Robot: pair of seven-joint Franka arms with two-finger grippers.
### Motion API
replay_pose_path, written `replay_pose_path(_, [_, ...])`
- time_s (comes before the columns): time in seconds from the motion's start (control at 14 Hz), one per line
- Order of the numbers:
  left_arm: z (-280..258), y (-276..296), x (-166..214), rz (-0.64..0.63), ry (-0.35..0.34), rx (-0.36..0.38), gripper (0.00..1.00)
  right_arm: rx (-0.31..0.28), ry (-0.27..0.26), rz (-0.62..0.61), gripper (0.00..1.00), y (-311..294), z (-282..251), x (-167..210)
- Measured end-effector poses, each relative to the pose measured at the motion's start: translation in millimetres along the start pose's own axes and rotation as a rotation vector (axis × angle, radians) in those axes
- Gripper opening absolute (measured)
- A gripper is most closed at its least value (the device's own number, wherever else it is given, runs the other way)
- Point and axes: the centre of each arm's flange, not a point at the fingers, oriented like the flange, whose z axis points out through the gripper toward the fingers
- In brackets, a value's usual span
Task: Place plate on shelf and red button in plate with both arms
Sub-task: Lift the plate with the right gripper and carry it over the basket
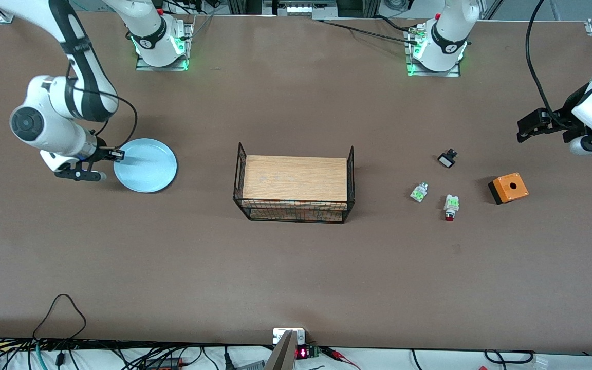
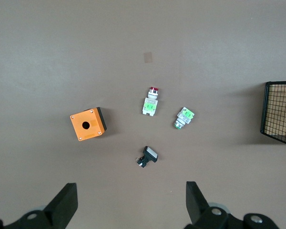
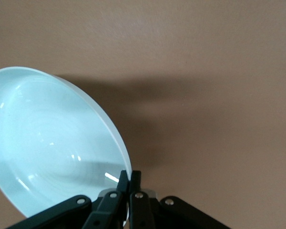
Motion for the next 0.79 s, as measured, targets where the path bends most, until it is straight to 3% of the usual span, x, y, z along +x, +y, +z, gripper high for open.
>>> replay_pose_path(0.21, [0.3, 0.0, 0.3, 0.0, -0.001, 0.0, 1.0, 0.015, -0.014, 0.008, 0.03, -4.7, -62.5, 0.8])
replay_pose_path(0.43, [0.1, 0.0, 0.6, 0.0, 0.0, 0.0, 1.0, 0.089, -0.037, 0.042, 0.03, -13.4, -127.5, 8.2])
replay_pose_path(0.79, [-1.0, 0.0, 0.8, 0.0, 0.003, 0.0, 1.0, 0.159, -0.052, 0.165, 0.03, -63.7, -201.0, 7.7])
